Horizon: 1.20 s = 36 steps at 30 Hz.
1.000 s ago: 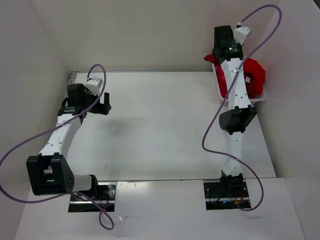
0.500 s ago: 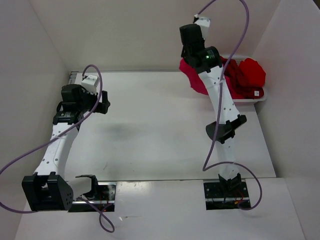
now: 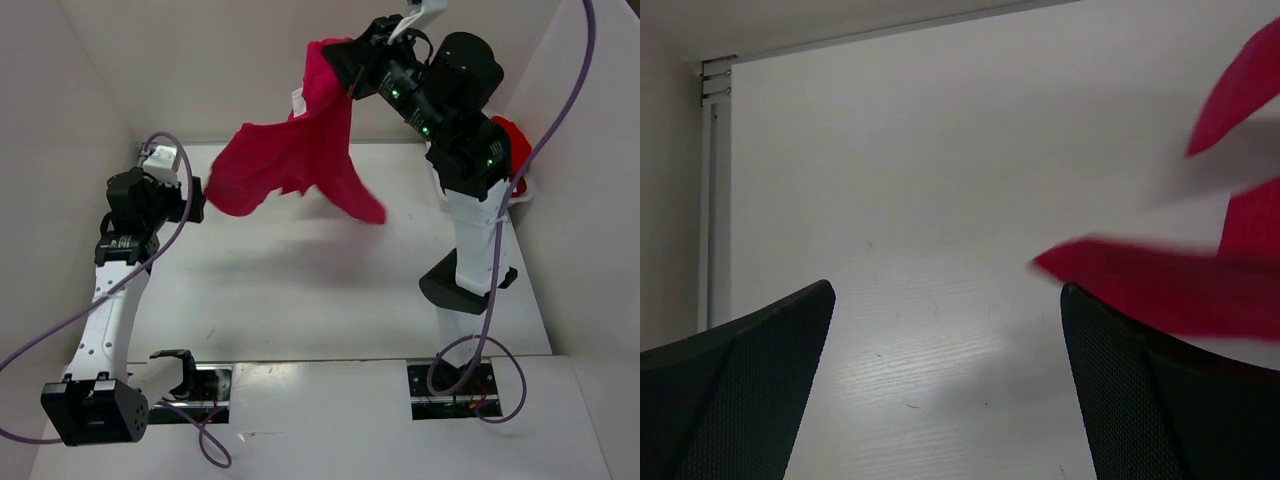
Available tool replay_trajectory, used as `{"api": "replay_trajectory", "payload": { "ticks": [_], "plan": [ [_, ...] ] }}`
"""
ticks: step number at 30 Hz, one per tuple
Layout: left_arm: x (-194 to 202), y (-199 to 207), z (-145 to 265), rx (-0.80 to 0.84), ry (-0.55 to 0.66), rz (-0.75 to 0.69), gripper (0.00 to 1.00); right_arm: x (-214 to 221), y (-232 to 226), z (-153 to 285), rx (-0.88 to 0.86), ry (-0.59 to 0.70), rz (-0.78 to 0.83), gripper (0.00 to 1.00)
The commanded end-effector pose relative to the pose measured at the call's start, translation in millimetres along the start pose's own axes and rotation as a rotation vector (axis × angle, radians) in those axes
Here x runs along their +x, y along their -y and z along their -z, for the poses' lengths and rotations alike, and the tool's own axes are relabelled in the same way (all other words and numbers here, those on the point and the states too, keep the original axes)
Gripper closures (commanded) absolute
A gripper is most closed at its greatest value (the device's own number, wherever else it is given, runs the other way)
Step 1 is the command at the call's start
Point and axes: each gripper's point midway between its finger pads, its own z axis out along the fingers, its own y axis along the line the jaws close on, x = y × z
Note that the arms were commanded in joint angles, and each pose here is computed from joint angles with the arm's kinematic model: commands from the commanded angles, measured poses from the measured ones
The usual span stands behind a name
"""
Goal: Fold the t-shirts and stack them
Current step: Move the tshirt to the center of the board
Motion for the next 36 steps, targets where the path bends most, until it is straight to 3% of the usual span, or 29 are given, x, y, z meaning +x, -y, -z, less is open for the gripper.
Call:
{"api": "replay_trajectory", "payload": {
  "ticks": [1,2,3,6,8,10,11,13,14,18,20,21,23,24,25,26,28,30,31,32,35,36],
  "plan": [
    [-22,-12,6,-0.058,0.080,-0.011,0.00,0,18,-9,0.042,0.011,0.016,0.90],
    [-24,-15,9,-0.068,0.088,-0.010,0.00,20,33,-20,0.075,-0.040,0.019,0.79],
    [-28,-17,10,-0.080,0.096,-0.012,0.00,42,44,-31,0.098,-0.091,0.019,0.75],
    [-30,-24,14,-0.119,0.098,-0.046,0.00,113,92,-56,0.179,-0.264,-0.007,0.75],
    [-28,-29,18,-0.146,0.090,-0.072,0.00,137,123,-61,0.248,-0.319,-0.054,0.75],
    [-26,-30,21,-0.155,0.080,-0.089,0.00,158,170,-59,0.343,-0.365,-0.106,0.67],
    [-25,-27,24,-0.137,0.074,-0.097,0.00,157,181,-55,0.370,-0.370,-0.117,0.39],
    [-24,-23,26,-0.107,0.074,-0.095,0.00,158,216,-40,0.504,-0.383,-0.085,0.10],
    [-24,-22,29,-0.107,0.074,-0.095,0.00,147,220,-32,0.541,-0.366,-0.054,0.01],
    [-32,-19,31,-0.097,0.094,-0.081,0.00,57,193,33,0.610,-0.233,0.082,0.01],
    [-30,-17,28,-0.082,0.088,-0.068,0.00,41,177,57,0.587,-0.233,0.119,0.01],
    [-30,-15,28,-0.071,0.090,-0.058,0.00,54,168,63,0.550,-0.284,0.124,0.01],
    [-25,-4,28,-0.016,0.072,-0.025,0.00,25,110,92,0.414,-0.196,0.140,0.01],
    [-25,-4,28,-0.010,0.073,-0.013,0.00,84,116,92,0.415,-0.302,0.142,0.01],
    [-21,-1,27,0.006,0.067,-0.001,0.00,65,93,83,0.336,-0.130,0.111,0.01],
    [-17,0,26,0.019,0.060,0.019,0.00,113,92,110,0.293,-0.155,0.049,0.01],
    [-7,-2,29,0.008,0.049,0.038,0.00,142,93,117,0.260,-0.093,-0.030,0.01],
    [-2,-8,28,-0.017,0.038,0.029,0.00,213,99,108,0.271,-0.217,-0.085,0.01],
    [4,-9,30,-0.024,0.022,0.022,0.00,243,78,101,0.217,-0.301,-0.088,0.01],
    [7,-13,32,-0.043,0.020,0.026,0.00,297,81,96,0.267,-0.435,-0.061,0.01],
    [6,-19,38,-0.077,0.031,0.015,0.00,357,21,93,0.184,-0.587,0.027,0.01],
    [7,-23,38,-0.088,0.031,0.019,0.00,387,20,92,0.224,-0.640,0.075,0.01]
  ]
}}
